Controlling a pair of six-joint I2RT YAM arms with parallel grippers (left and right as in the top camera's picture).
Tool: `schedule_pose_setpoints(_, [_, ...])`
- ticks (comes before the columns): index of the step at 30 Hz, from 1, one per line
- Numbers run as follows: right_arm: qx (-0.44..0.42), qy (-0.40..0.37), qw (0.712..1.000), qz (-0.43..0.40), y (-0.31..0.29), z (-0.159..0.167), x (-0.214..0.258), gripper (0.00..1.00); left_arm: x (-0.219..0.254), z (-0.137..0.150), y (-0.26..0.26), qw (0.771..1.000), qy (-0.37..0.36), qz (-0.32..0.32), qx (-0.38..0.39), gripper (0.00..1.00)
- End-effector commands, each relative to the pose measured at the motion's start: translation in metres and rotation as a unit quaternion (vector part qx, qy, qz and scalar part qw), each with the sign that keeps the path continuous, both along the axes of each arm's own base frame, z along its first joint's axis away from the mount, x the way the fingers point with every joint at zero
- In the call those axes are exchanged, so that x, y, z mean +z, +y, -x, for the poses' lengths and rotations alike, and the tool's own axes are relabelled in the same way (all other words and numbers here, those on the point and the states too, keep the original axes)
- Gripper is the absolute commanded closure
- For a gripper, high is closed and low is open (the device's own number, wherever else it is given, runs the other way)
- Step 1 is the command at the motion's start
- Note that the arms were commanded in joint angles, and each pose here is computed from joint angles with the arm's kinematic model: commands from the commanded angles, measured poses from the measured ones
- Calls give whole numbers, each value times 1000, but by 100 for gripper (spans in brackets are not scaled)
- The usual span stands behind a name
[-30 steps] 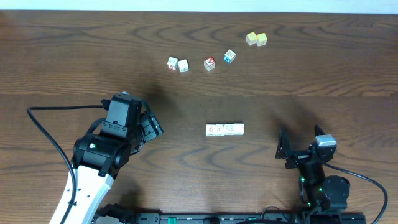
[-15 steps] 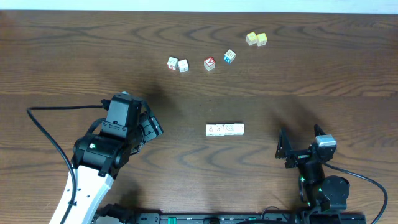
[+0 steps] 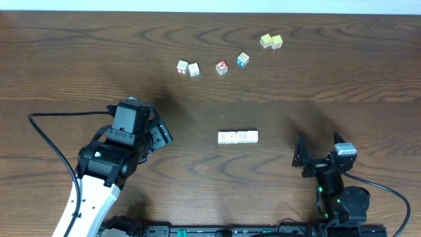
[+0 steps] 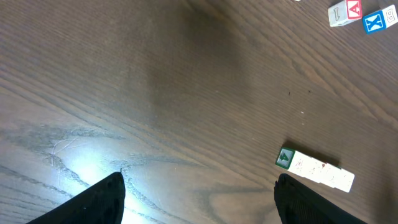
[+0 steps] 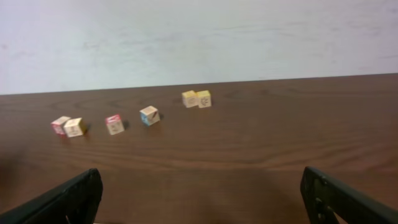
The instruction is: Lift 4 blocks
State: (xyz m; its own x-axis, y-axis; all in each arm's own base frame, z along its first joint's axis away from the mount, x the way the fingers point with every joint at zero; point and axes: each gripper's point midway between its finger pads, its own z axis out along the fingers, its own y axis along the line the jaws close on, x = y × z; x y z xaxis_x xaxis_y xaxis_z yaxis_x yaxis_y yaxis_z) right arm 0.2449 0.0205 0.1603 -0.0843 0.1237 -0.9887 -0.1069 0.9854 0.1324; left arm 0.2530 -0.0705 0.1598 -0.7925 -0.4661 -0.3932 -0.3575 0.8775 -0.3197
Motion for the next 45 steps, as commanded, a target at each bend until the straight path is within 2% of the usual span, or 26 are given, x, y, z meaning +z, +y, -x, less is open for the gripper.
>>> schedule_pose_setpoints(1, [-30, 0, 1000, 2, -11, -1, -2, 1, 6, -3, 3, 1000, -8, -5, 3, 23])
schedule_pose_setpoints(34, [-29, 0, 1000, 2, -11, -1, -3, 1, 6, -3, 3, 1000, -8, -5, 3, 22])
schedule_pose_setpoints(38, [-29, 0, 1000, 2, -11, -1, -3, 1, 6, -4, 9, 999, -13, -33, -8, 22])
schedule_pose_setpoints(41, [-29, 0, 1000, 2, -11, -1, -3, 1, -2, 9, 13, 999, 16, -42, -9, 23])
schedule_pose_setpoints(45, [-29, 0, 1000, 2, -11, -1, -3, 1, 2, 6, 34, 996, -8, -94, -5, 22])
